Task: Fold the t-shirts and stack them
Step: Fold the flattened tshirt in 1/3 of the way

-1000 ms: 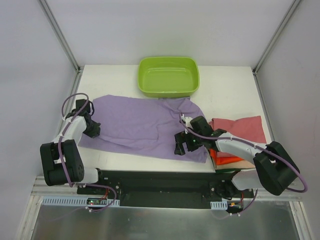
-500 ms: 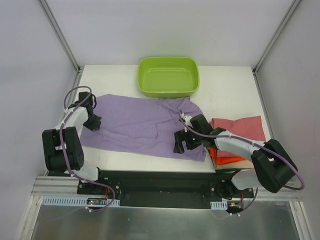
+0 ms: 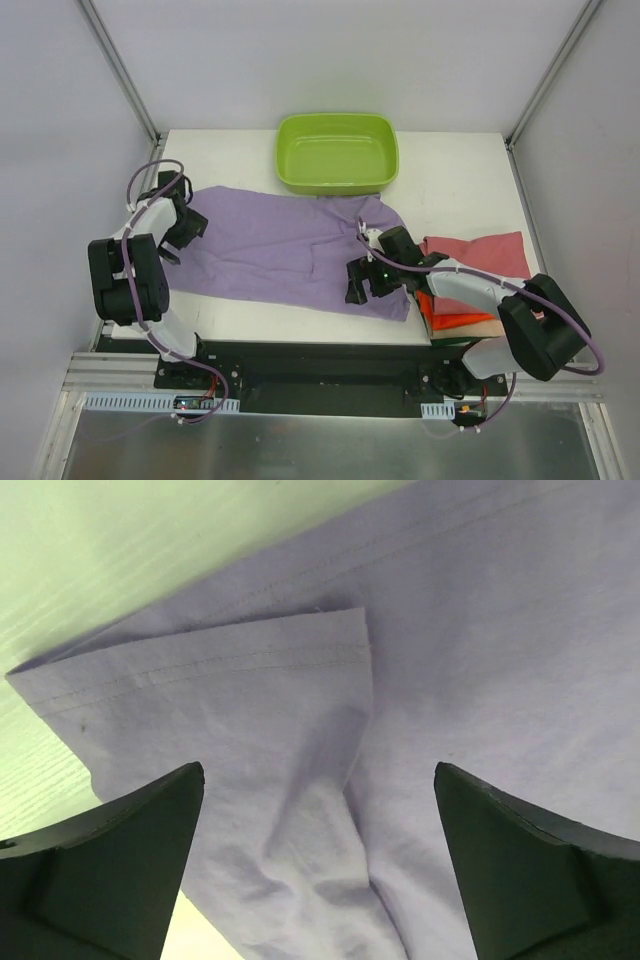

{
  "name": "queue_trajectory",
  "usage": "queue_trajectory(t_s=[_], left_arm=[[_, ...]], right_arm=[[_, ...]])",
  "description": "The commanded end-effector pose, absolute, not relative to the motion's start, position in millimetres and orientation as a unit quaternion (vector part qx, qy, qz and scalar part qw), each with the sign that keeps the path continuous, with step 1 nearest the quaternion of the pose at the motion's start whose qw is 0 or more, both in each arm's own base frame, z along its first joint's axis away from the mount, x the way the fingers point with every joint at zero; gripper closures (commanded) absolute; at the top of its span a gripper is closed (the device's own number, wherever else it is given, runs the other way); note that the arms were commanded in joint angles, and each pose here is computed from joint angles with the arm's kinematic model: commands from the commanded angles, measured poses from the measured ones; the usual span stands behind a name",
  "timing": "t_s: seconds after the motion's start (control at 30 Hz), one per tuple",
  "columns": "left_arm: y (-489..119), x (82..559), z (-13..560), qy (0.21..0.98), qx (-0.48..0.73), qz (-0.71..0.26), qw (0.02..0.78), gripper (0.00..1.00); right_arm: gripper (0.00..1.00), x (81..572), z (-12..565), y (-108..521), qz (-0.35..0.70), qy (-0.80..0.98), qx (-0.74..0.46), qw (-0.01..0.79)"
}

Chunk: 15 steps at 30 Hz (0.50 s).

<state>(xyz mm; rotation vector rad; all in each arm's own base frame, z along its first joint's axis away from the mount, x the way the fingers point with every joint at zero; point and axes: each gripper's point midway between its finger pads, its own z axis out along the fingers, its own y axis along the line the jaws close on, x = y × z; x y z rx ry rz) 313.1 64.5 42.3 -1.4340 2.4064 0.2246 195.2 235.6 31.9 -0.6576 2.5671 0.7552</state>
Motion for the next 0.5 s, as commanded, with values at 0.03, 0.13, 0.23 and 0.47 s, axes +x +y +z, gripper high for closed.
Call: queue_trajectory(t_s=[0.03,0.13,0.23,0.47], left_arm=[[67.4,317.9,96.8,0.844,-0.476,0.075,0.235,0.01],[68.5,306.3,119.3,0.839,-0.466,0.070,0.271,0.01],[61.2,289.3,122.1,0.836,-0.468,0.052,0.281,0.01],[-1.9,297.5,86.5,0.859,-0.415,-0.127,0.271,0.01]], right_arm=[[0.04,173.1,9.8,201.3,0.214,0.938,-0.225,0.154],[0.04,181.5,22.1,201.7,0.216,0.932,-0.216,0.193],[0.04,190.7,40.0,202.7,0.220,0.924,-0.206,0.234],[0.04,187.3,65.8,219.6,0.248,0.909,-0.205,0.265]])
